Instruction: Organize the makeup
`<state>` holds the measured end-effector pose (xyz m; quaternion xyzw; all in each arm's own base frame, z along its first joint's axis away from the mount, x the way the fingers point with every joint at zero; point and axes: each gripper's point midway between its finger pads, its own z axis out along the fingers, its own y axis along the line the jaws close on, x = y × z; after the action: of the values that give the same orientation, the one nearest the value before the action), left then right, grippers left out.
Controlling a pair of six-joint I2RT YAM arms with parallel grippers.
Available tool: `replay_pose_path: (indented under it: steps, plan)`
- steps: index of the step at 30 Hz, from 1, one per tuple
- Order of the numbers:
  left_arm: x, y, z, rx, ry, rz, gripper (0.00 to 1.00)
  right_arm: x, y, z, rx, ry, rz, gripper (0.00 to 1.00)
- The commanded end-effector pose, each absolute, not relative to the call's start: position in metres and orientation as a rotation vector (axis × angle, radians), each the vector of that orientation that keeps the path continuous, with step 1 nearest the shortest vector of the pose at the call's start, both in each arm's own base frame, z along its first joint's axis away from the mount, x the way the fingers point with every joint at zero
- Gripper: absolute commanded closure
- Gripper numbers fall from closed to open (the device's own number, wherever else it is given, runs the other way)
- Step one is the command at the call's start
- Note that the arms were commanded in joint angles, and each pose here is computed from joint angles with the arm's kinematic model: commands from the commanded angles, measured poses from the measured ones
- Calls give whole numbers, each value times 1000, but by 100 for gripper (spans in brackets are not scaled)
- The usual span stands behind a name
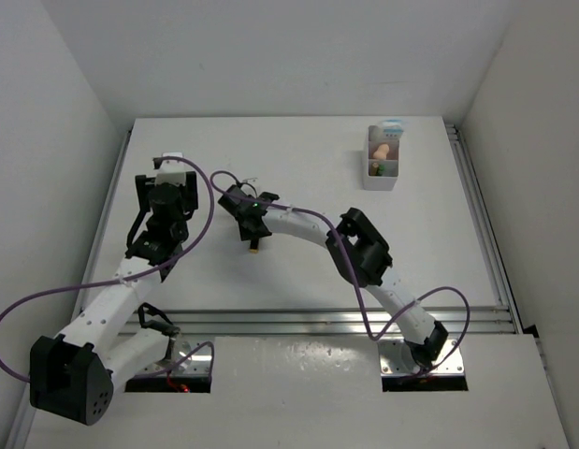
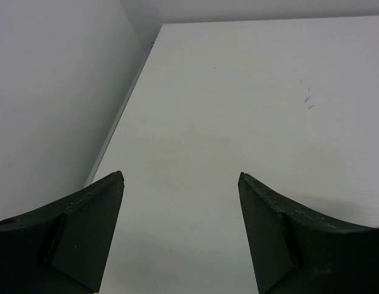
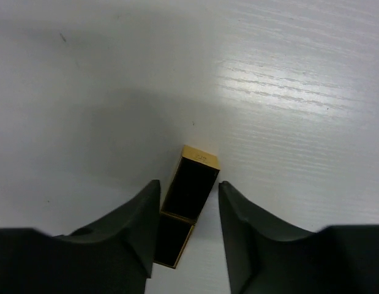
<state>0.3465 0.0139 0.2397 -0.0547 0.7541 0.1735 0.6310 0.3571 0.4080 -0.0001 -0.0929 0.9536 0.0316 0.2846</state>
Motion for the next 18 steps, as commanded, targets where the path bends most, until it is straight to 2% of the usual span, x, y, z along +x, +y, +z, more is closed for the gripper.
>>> replay_pose_path:
  steps: [1,4,6,9,12,13,14,16,18]
  plan:
    - [347,11,252,-148,1673,361,19,357,405,2,-224,2551,53,62]
    - [345,11,253,-156,1671,354,19,358,397,2,-201,2550,38,71]
    - [345,6,251,-147,1679,334,19,355,393,1,-163,2567,49,72]
    - [344,6,247,-144,1688,337,19,355,386,-4,-105,2605,72,84]
    - [344,6,247,-143,1688,337,19,365,382,6,-225,2544,56,99]
    - [344,6,247,-143,1688,337,19,369,384,20,-250,2507,77,99]
    - [344,6,247,-143,1688,337,19,363,370,6,-296,2517,31,99]
    - [344,3,247,-136,1688,330,19,389,384,59,-355,2330,175,99]
    - [345,1,239,-121,1705,328,19,410,378,65,-392,2214,315,99]
